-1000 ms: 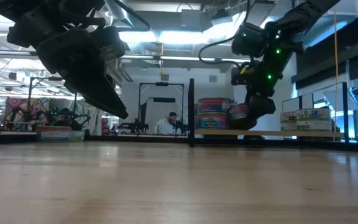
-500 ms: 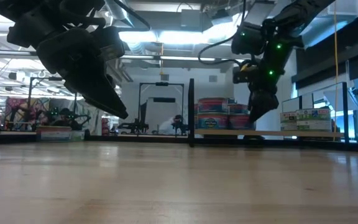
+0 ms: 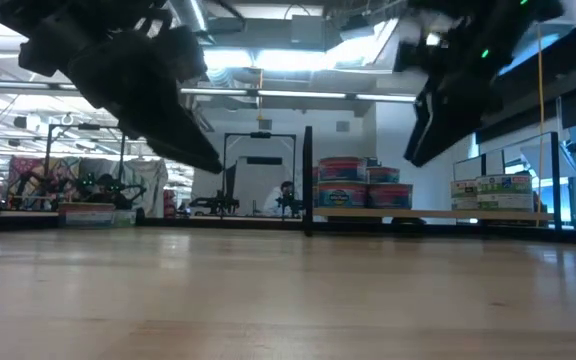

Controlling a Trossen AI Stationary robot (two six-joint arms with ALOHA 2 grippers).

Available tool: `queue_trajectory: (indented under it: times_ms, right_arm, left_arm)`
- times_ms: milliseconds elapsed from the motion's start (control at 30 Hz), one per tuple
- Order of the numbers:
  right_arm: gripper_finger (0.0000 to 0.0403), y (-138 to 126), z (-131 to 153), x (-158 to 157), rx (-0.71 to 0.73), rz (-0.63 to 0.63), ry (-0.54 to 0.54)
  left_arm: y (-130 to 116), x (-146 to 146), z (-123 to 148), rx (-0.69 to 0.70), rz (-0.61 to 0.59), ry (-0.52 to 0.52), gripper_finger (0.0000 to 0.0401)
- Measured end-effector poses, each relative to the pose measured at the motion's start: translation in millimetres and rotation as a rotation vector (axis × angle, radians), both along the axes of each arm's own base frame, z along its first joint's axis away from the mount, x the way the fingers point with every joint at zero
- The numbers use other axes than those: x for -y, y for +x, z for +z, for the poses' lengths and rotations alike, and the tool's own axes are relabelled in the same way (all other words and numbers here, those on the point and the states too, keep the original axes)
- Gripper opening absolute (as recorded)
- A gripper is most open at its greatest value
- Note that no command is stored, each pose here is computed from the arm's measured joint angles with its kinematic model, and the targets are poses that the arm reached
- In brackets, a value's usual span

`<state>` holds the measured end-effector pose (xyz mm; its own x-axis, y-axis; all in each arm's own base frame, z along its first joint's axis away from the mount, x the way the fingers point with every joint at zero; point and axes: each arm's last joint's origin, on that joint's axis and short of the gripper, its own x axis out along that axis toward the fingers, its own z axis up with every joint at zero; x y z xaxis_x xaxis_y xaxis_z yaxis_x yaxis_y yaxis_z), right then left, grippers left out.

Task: Stack canned seafood by type on shelf
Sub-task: Stack the blue tuna can on top of the blue tuna can

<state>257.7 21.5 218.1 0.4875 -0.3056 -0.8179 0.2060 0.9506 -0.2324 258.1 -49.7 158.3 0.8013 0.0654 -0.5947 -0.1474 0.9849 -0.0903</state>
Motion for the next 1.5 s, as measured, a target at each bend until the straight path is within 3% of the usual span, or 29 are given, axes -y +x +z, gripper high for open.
queue_trajectory:
  times_ms: [300, 700, 1067, 1500]
  right_arm:
    - [0.035, 18, -16, -69, 0.373, 0.202, 0.111]
    - [0.035, 37, -51, -81, 0.404, 0.152, 0.101]
    - [0.035, 43, -53, -67, 0.418, 0.085, 0.044]
    - [0.035, 48, -53, -49, 0.417, 0.052, 0.019]
  left_arm:
    - [18, 9, 12, 0.053, -0.109, 0.1, 0.0224]
    - [35, 21, 15, -0.202, -0.238, 0.187, 0.0224]
    - [3, 31, 0, -0.547, -0.251, 0.173, 0.0223]
    - [-41, 74, 5, -0.688, -0.222, 0.145, 0.0156]
